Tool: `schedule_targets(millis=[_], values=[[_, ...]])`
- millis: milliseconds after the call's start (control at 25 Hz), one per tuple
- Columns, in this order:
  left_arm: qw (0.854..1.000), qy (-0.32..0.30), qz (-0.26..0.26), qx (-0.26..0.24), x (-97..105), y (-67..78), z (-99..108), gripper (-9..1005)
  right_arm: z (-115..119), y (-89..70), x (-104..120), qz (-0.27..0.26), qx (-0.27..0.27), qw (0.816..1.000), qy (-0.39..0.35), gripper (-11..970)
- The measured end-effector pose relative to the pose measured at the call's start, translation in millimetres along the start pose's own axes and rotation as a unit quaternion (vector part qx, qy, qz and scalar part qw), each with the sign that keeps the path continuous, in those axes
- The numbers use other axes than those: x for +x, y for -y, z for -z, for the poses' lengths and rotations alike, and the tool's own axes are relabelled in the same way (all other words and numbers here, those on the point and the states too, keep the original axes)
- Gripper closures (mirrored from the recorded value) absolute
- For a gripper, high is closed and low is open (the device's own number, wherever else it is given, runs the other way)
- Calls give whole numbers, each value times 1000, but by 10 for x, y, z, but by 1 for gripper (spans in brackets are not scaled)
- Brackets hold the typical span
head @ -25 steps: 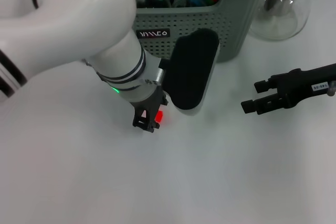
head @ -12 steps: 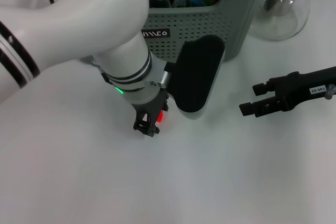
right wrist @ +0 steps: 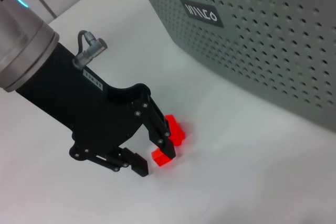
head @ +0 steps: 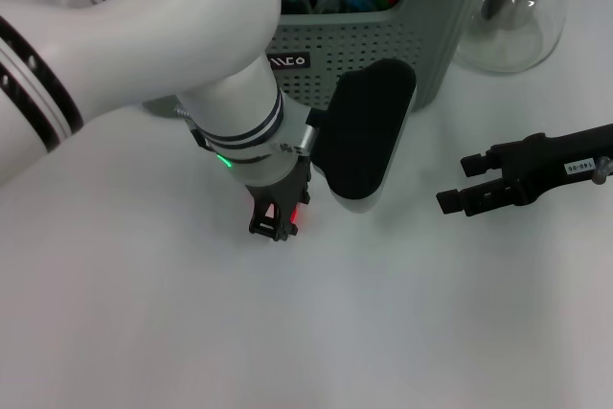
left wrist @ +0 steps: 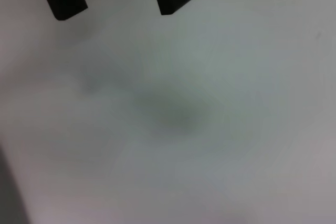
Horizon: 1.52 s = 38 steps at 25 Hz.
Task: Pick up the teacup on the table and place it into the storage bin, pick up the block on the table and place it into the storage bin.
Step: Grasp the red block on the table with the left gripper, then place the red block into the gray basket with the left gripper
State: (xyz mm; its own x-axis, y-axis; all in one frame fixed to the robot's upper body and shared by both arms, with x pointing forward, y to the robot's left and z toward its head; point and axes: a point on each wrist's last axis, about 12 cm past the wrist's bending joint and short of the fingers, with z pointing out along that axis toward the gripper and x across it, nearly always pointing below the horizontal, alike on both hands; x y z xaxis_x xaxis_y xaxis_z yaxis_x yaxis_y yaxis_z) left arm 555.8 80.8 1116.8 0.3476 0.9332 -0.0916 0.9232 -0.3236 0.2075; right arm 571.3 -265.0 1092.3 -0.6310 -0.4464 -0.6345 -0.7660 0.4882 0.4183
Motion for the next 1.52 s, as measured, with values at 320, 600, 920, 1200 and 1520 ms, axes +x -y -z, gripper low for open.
schedule_targets(millis=[320, 600, 920, 1200, 1520], values=[[1000, -2, 2, -3, 7, -27, -24, 680, 0, 0, 2, 0, 0, 1000, 0, 12], [1000, -3, 1, -2, 9, -31, -26, 718, 1, 1, 8, -1, 0, 1000, 0, 12], [1000, -5, 2, -1, 14, -32, -26, 741, 1, 0, 7, -1, 0, 1000, 0, 13], [1000, -5, 3, 1, 11, -24, -30, 761, 1, 0, 7, -1, 0, 1000, 0, 12], [1000, 9, 14, 5, 3, 9, 60, 784, 2, 1, 8, -1, 0, 1000, 0, 13]])
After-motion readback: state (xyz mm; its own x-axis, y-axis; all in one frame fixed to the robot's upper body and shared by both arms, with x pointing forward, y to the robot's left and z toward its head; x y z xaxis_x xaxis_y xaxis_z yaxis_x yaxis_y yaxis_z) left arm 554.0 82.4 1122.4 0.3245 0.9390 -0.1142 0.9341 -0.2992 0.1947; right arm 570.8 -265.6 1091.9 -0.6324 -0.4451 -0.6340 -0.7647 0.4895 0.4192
